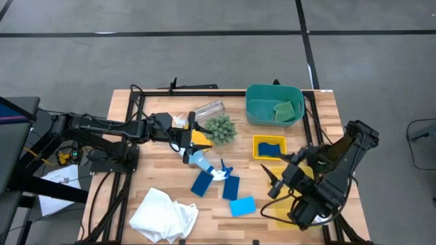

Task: Pick & Place Kitchen Items
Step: Put the blue sponge into the top yellow bin

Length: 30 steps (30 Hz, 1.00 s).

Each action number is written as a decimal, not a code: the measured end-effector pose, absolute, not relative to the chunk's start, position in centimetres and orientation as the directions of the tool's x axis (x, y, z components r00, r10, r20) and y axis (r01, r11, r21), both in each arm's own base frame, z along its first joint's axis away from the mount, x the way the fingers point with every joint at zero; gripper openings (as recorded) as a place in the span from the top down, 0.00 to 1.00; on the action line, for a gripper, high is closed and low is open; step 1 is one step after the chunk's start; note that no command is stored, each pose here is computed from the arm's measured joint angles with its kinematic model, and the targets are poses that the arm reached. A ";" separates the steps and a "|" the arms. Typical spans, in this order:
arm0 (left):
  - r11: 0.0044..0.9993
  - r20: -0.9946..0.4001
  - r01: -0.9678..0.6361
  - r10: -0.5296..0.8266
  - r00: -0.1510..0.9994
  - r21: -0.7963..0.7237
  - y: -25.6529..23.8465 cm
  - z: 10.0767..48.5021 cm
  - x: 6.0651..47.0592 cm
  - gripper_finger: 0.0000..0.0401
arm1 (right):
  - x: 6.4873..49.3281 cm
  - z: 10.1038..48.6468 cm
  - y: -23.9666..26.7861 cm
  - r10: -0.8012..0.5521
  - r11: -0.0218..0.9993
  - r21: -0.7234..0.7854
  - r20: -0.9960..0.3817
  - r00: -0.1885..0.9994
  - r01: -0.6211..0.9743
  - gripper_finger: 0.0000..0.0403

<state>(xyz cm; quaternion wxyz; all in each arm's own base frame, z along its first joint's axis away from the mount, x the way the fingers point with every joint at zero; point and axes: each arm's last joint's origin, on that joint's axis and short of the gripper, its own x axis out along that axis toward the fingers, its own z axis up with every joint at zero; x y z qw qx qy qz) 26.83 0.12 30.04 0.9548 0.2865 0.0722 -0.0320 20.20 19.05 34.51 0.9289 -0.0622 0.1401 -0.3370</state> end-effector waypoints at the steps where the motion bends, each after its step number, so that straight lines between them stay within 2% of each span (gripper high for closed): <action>1: 0.834 -0.157 0.094 -0.009 0.988 0.544 0.2 30.0 26.8 0.45 | 20.3 34.5 18.9 -0.646 0.763 -0.209 -0.224 0.729 0.612 0.38; 10: 0.831 -0.212 0.044 0.090 0.973 0.554 0.4 29.5 26.7 0.45 | 20.2 34.7 18.5 -0.642 0.766 -0.204 -0.283 0.713 0.609 0.38; 18: 0.862 -0.234 0.055 0.076 0.969 0.504 -0.1 29.3 26.7 0.45 | 20.1 34.6 18.6 -0.634 0.773 -0.240 -0.313 0.707 0.587 0.38; 24: 0.848 -0.338 0.192 -0.017 0.941 0.494 -2.5 28.3 26.3 0.45 | 19.8 34.5 18.9 -0.618 0.786 -0.266 -0.333 0.712 0.558 0.38; 30: 0.770 -0.404 0.332 -0.106 0.908 0.545 -5.1 27.6 25.6 0.45 | 19.7 34.5 19.1 -0.613 0.789 -0.306 -0.332 0.718 0.532 0.38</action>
